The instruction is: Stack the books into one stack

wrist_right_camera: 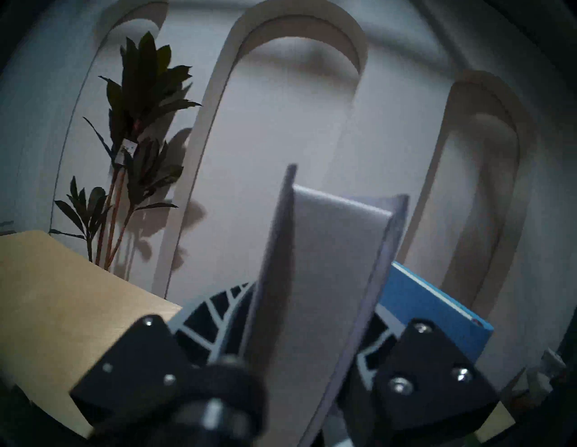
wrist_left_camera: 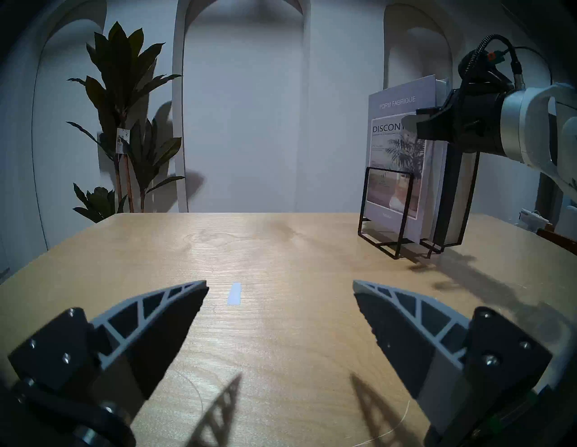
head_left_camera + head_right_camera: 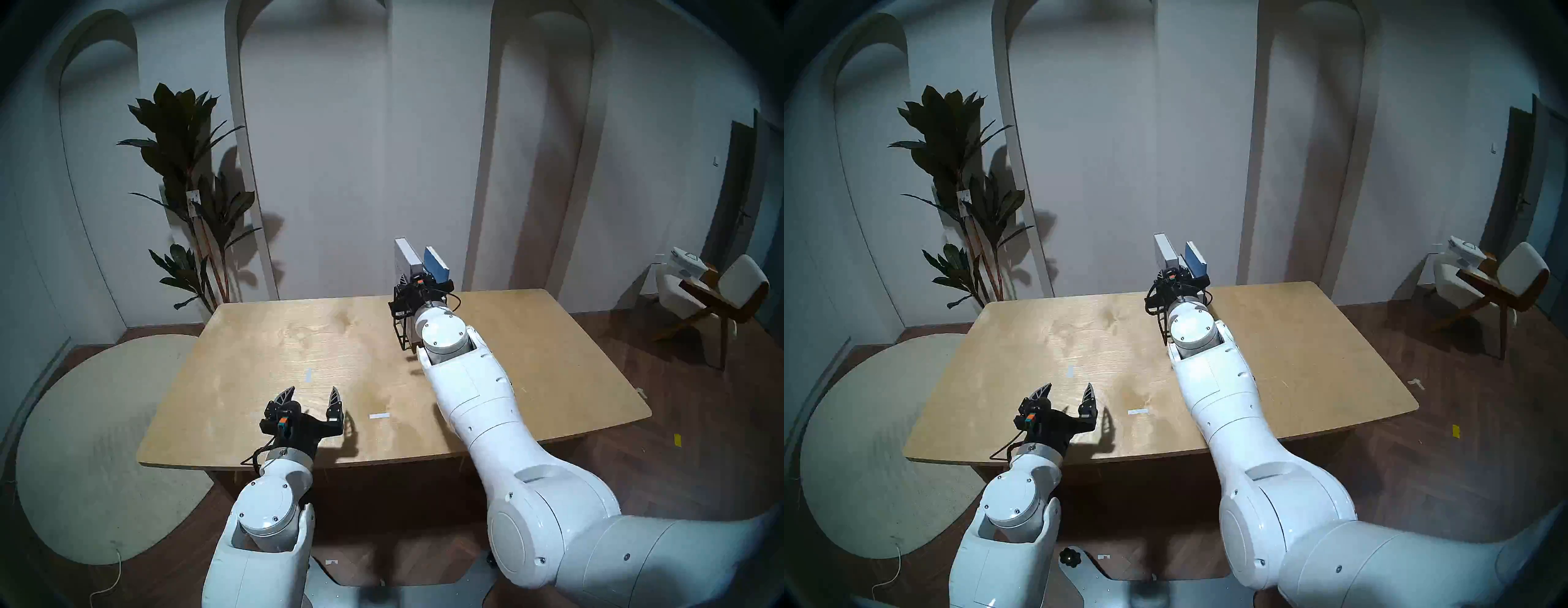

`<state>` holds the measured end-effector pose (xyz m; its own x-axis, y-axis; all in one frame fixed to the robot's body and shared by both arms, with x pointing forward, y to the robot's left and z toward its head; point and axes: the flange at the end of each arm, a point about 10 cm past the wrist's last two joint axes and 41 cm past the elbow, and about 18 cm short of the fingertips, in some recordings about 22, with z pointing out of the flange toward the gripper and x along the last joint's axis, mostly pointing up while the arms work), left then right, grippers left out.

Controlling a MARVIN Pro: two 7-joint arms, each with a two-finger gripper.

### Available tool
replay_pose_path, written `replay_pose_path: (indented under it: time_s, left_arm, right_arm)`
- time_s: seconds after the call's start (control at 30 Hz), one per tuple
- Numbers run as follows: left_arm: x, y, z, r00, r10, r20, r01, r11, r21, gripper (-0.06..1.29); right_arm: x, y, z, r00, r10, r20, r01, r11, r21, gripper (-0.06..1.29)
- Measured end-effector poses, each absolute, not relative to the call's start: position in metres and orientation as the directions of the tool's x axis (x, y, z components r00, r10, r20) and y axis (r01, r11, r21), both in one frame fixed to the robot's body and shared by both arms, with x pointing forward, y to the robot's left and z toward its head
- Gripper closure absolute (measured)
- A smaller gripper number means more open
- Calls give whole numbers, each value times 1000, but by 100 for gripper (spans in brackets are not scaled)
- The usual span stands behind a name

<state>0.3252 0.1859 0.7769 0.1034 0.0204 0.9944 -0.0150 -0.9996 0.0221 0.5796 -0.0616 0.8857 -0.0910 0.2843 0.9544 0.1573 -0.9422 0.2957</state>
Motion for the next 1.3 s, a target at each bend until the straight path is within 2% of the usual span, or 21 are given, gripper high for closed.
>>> replay_pose_path:
  time_s: [0.1,0.2,0.27,0.7,1.3]
  left_arm:
    - [325,186,777,103,21,994,-14,-1000,22,0]
    - [325,186,777,103,21,994,-13,-1000,22,0]
    - [325,186,777,103,20,994,-13,-1000,22,0]
    - [325,186,777,103,20,994,-12,-1000,22,0]
    - [325,186,777,103,21,994,-11,-1000,22,0]
  right_arm:
    - [580,-61,887,-78,281,957,136,-948,289,65]
    - [577,-62,887,-74,293,953,91,-950,299,77]
    - [575,-63,886,-75,306,949,61,-949,310,79]
    - [556,-53,891,-155,347,925,-72,-938,340,81]
    - [538,-33,963,-394,377,838,-133,-926,354,82]
